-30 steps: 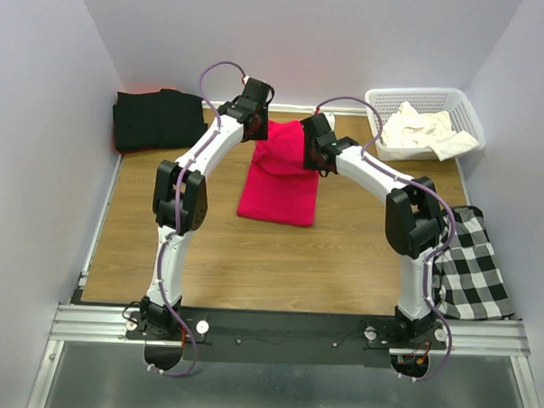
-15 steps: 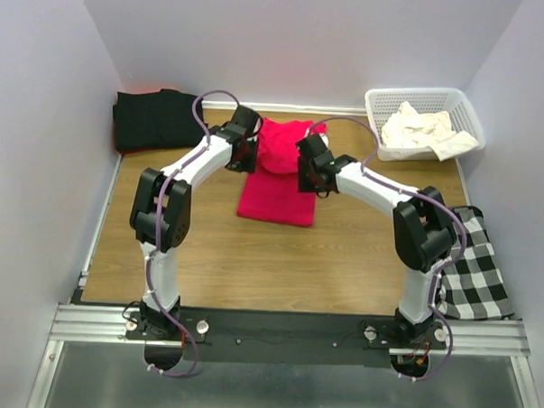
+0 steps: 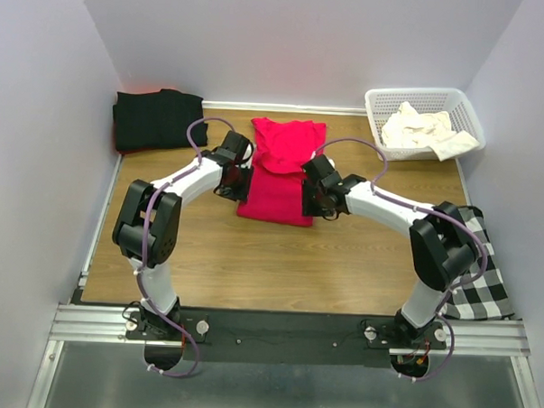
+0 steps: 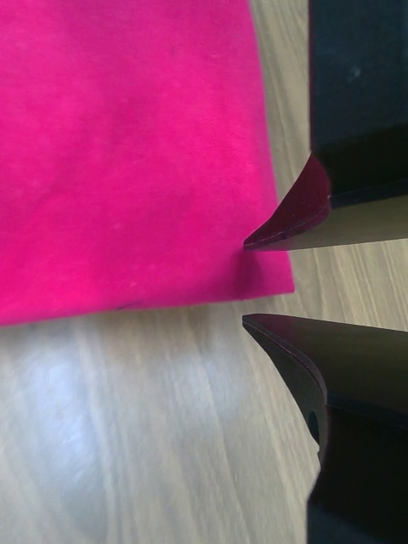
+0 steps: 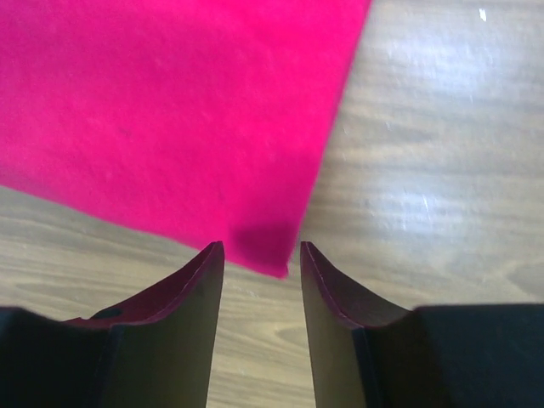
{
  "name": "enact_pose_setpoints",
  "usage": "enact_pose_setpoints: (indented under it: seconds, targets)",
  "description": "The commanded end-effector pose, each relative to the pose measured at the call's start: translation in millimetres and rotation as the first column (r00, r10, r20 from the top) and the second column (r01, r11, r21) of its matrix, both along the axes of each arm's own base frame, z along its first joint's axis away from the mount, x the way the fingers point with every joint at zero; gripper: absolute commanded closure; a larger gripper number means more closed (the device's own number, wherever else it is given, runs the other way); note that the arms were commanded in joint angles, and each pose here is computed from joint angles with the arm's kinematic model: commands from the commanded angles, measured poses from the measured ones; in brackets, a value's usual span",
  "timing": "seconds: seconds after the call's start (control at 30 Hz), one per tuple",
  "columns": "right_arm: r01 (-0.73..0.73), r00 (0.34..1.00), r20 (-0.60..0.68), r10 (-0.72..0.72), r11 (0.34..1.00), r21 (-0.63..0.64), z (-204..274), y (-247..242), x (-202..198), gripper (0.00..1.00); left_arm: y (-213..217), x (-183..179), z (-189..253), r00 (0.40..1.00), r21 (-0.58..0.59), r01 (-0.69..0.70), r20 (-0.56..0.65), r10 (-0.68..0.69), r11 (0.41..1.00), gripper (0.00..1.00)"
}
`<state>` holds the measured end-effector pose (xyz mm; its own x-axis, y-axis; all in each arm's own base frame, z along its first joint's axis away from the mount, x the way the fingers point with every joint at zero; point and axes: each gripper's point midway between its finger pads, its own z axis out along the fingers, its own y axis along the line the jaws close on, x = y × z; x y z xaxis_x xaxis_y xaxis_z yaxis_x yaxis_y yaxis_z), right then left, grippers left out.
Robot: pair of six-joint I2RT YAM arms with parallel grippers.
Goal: Fold and stack the t-shirts
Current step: Grab one side of the 2/3 rectangular tshirt with both arms
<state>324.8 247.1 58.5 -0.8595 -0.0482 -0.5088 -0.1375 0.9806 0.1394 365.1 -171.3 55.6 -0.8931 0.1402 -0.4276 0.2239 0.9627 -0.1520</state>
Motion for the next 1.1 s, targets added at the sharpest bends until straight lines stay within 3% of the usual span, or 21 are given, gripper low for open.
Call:
enact_pose_setpoints:
  seconds: [0.0,0.57,1.07]
  targets:
    - [0.020,1.000,-0.019,-0.020,1.000,0.016,4.4,-7.9,-15.0,0.48,-9.7,-10.6,7.2,0.999,-0.090,0.029,0.018,-0.027,0.996,0.55]
    - [0.007,1.000,0.008,-0.007,1.000,0.027,-19.1,-13.3,-21.1,0.49,-2.4,-24.8,-16.8,1.000,-0.107,-0.020,-0.003,0.020,0.994,0.55]
    - [-0.025,0.997,0.075,0.017,0.995,0.095,9.9,0.7,-9.9,0.50,8.7,-17.9,0.1,0.996,-0.072,-0.058,0.059,0.062,0.996,0.55]
